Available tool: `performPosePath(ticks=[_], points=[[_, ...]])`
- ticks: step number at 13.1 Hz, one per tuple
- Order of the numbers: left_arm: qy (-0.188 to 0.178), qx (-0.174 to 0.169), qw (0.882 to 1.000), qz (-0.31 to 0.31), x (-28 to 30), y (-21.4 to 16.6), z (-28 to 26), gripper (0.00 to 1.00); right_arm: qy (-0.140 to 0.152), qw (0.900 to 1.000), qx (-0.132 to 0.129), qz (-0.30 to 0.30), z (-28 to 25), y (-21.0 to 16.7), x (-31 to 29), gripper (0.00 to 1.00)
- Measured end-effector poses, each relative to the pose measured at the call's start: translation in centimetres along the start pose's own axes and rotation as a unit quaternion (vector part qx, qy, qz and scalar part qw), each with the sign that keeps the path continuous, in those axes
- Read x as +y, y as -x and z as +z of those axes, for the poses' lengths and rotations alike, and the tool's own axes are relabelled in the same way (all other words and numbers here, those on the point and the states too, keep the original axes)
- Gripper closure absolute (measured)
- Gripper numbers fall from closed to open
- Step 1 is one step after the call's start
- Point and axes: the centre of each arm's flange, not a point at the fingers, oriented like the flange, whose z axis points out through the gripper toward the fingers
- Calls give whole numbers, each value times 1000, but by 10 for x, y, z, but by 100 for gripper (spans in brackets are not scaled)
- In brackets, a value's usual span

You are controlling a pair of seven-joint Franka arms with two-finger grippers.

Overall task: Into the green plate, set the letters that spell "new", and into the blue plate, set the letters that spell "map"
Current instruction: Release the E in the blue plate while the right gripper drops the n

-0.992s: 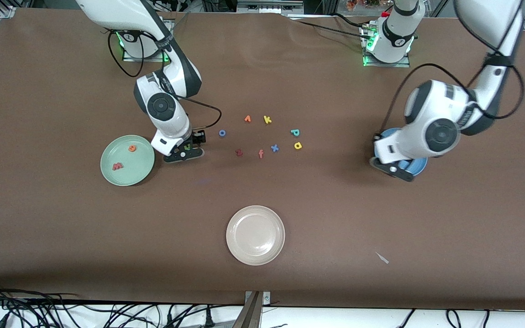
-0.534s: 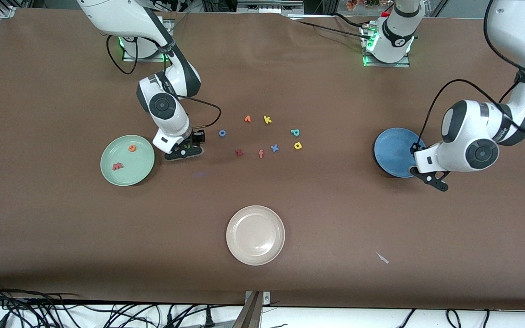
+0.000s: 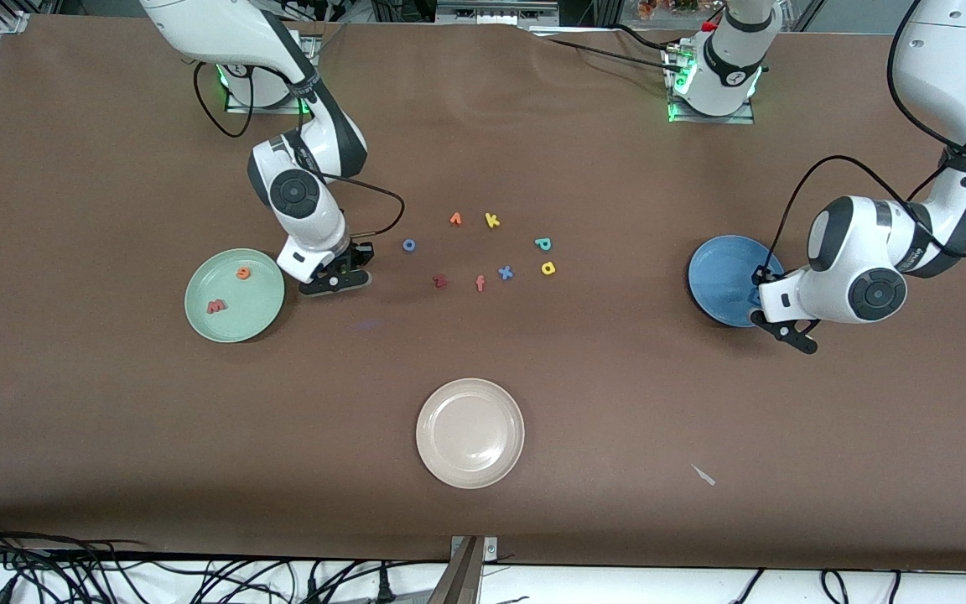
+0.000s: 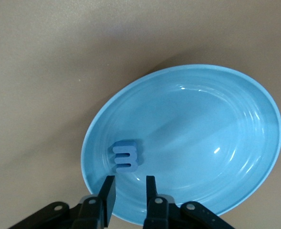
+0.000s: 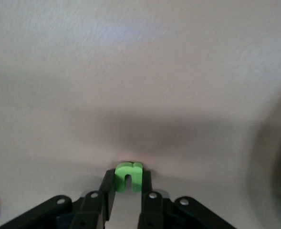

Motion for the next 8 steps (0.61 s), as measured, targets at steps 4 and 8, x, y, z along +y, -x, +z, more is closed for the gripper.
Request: performPosePath(ticks=[4,8], points=[[-5,11,1000,5,4,-6,-11,35,15,999,-10,27,-51,-23,46,74],[-3,37,999,3,36,-15,-51,0,30,999,-21,1,-61,-30,127,74]])
